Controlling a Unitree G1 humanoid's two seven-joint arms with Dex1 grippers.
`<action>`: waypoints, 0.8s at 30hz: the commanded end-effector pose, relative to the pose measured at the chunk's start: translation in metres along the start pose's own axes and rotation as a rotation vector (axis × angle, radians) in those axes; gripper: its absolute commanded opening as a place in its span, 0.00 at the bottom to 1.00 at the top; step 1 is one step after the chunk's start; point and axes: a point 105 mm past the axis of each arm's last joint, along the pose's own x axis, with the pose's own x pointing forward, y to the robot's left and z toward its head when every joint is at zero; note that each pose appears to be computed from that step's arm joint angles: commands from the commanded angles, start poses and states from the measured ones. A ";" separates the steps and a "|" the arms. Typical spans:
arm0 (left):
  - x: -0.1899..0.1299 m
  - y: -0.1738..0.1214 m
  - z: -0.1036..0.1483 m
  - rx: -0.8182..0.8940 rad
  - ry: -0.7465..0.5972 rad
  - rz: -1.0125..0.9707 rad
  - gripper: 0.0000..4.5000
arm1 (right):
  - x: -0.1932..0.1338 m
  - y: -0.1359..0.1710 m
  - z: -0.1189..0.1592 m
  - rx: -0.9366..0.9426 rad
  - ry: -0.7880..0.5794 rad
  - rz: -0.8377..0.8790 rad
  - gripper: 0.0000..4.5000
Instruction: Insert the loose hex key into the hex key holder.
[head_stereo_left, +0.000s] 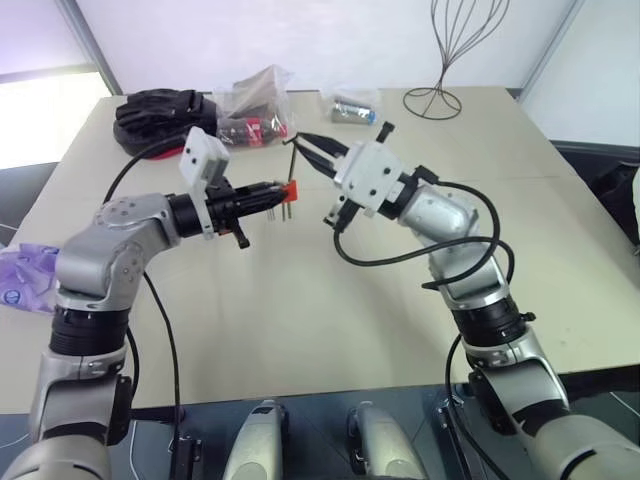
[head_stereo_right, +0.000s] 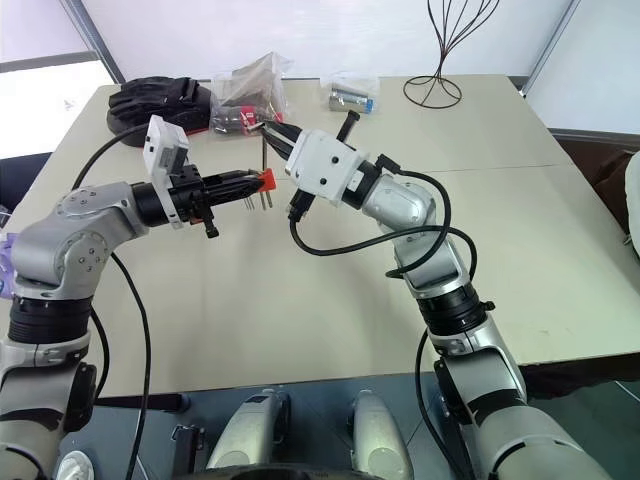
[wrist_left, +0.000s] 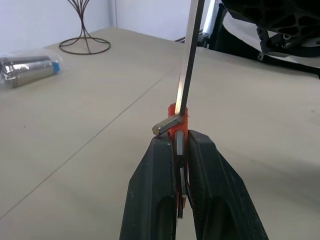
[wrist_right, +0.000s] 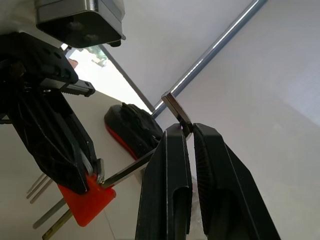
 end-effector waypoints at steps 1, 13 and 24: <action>-0.003 -0.004 0.016 0.053 -0.041 -0.005 0.00 | 0.000 -0.002 0.006 -0.026 -0.022 -0.001 0.01; -0.003 -0.004 0.016 0.056 -0.041 -0.007 0.00 | -0.004 -0.004 0.001 -0.048 -0.001 0.005 0.01; -0.002 -0.005 0.017 0.057 -0.044 -0.010 0.00 | 0.000 0.008 0.000 -0.031 0.007 0.074 0.08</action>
